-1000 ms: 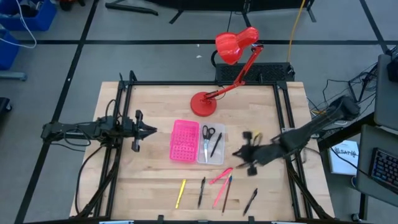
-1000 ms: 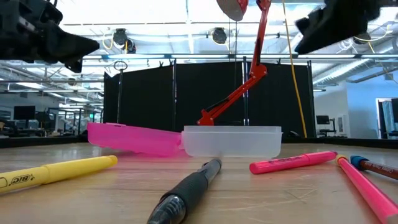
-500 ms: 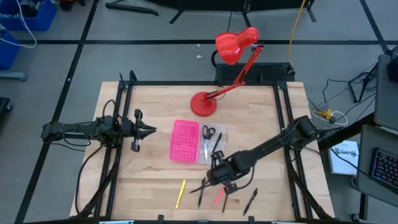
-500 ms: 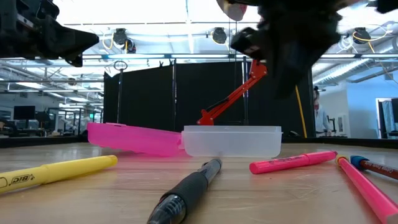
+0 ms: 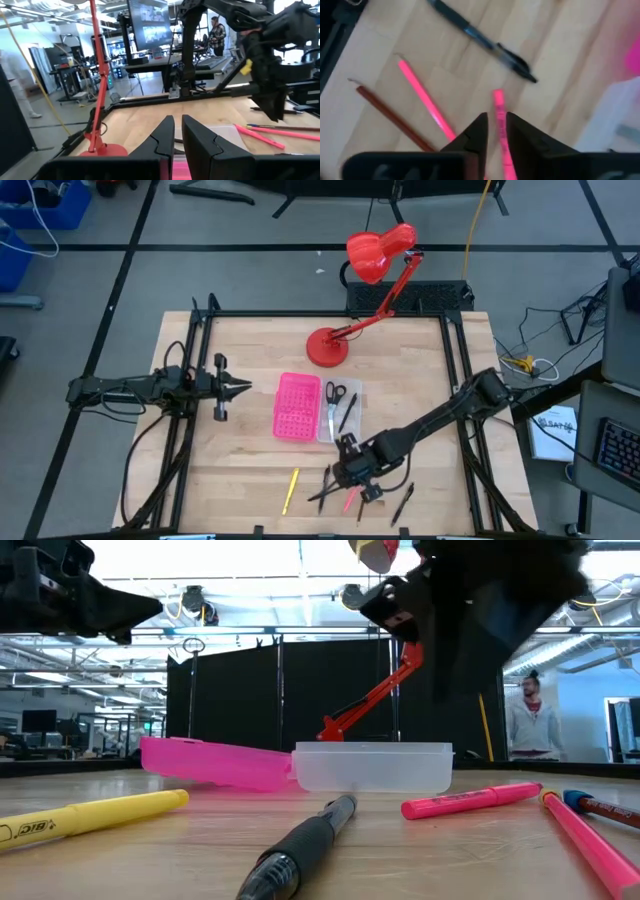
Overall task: Pick & place school supplies into a supply box
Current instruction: Put the pink pen into the pink supply box
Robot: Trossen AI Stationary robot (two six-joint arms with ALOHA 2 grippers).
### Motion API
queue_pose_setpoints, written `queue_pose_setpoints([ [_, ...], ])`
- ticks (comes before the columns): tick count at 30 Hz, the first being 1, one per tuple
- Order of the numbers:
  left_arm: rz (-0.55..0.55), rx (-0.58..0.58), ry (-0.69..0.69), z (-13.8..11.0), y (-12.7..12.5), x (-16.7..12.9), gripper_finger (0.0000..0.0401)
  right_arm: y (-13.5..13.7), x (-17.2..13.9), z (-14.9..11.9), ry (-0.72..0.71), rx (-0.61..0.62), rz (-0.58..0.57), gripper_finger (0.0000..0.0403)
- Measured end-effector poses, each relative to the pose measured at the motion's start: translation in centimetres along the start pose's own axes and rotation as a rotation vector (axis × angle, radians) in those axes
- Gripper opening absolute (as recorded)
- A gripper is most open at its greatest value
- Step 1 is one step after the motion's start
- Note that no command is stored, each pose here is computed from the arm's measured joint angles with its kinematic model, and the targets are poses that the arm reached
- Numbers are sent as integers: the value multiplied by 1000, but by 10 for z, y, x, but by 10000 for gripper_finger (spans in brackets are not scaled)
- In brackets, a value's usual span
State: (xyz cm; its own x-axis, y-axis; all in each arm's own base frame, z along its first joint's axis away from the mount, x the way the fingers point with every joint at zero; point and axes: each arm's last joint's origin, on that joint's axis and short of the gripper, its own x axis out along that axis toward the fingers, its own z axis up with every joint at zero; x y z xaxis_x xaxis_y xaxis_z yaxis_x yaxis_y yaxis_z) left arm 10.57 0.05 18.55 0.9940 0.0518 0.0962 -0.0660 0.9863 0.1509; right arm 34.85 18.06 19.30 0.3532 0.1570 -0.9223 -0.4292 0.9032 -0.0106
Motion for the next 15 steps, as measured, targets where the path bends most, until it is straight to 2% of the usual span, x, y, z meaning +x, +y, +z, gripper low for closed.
queue_pose_setpoints([
  [5, 25, -9, 4, 0, 1, 0, 44, 6, 10, -9, -1, -23, 5, 107],
  [15, 37, -10, 5, 0, 1, 0, 44, -3, 29, -27, -2, -45, -9, 141],
])
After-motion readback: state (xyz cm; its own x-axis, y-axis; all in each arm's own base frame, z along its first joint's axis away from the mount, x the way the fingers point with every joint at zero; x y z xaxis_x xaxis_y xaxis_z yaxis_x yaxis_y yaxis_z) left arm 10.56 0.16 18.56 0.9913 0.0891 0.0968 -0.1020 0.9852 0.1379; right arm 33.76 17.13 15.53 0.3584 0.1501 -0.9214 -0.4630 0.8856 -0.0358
